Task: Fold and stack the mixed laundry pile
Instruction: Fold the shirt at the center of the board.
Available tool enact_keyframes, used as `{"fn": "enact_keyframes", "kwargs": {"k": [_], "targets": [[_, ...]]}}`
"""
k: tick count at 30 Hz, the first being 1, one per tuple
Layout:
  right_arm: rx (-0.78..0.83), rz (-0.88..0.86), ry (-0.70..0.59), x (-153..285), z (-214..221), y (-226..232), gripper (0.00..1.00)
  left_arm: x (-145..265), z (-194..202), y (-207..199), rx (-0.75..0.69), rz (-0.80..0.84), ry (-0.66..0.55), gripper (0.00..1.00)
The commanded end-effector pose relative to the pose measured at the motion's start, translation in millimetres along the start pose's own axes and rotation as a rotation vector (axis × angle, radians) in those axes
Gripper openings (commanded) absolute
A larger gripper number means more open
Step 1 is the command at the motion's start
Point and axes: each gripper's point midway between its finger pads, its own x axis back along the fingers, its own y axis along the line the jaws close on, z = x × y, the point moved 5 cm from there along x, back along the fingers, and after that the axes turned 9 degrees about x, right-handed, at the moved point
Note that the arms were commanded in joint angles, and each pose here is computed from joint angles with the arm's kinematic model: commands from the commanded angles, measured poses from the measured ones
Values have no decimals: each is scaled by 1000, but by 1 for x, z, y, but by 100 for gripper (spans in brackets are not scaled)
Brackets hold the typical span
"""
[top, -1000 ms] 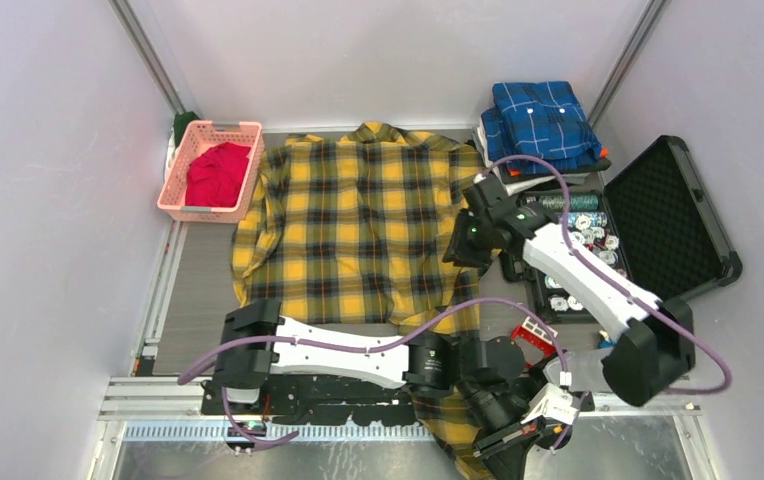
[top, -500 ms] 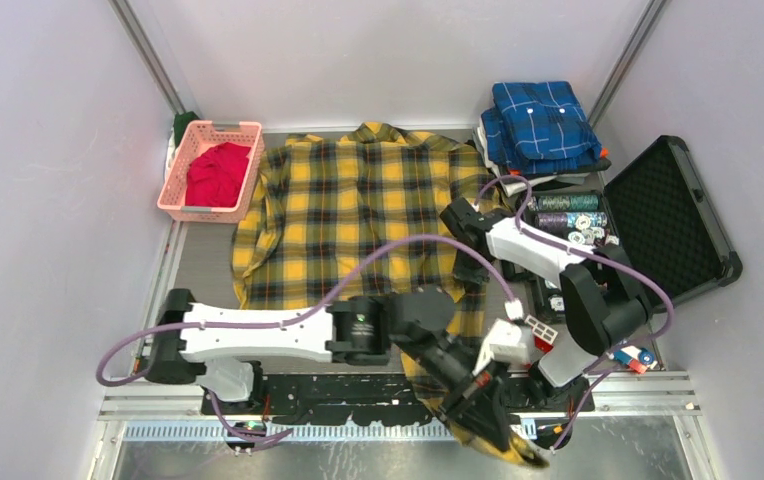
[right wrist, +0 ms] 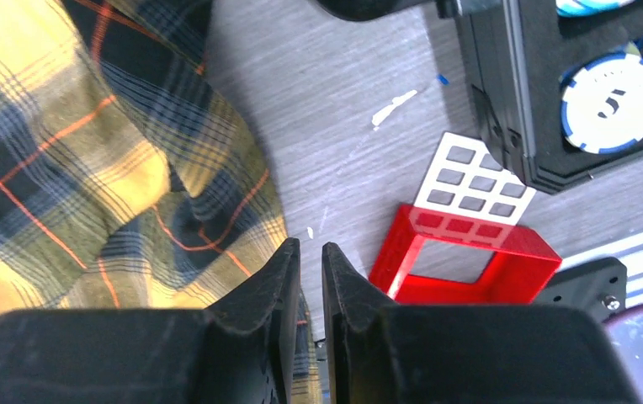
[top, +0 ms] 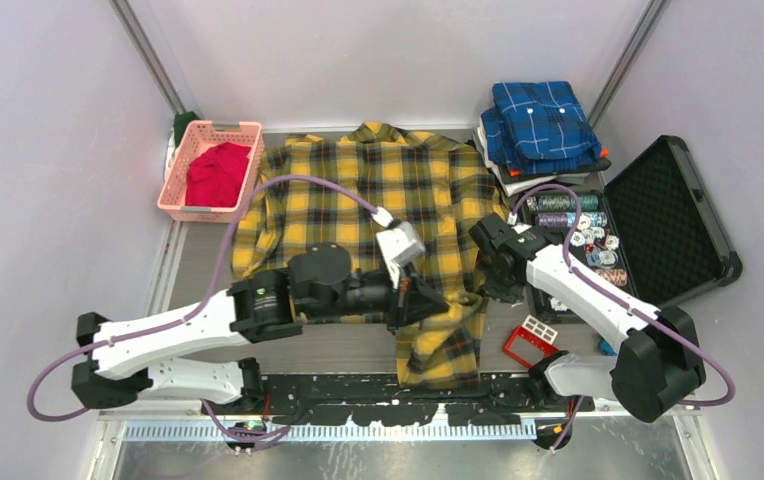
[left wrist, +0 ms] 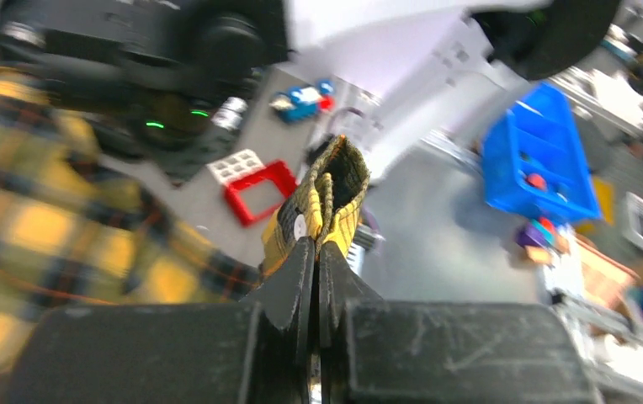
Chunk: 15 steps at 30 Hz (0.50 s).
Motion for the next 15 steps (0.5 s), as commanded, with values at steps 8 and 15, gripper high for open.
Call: {"fn": "enact_keyframes", "kwargs": {"k": [8, 15], "targets": [[-156, -126, -257, 59, -34, -9, 53, 69, -79, 110, -135, -684, -289, 0], [-127, -231, -328, 75, -62, 13, 63, 122, -92, 176, -40, -934, -391, 0]]}}
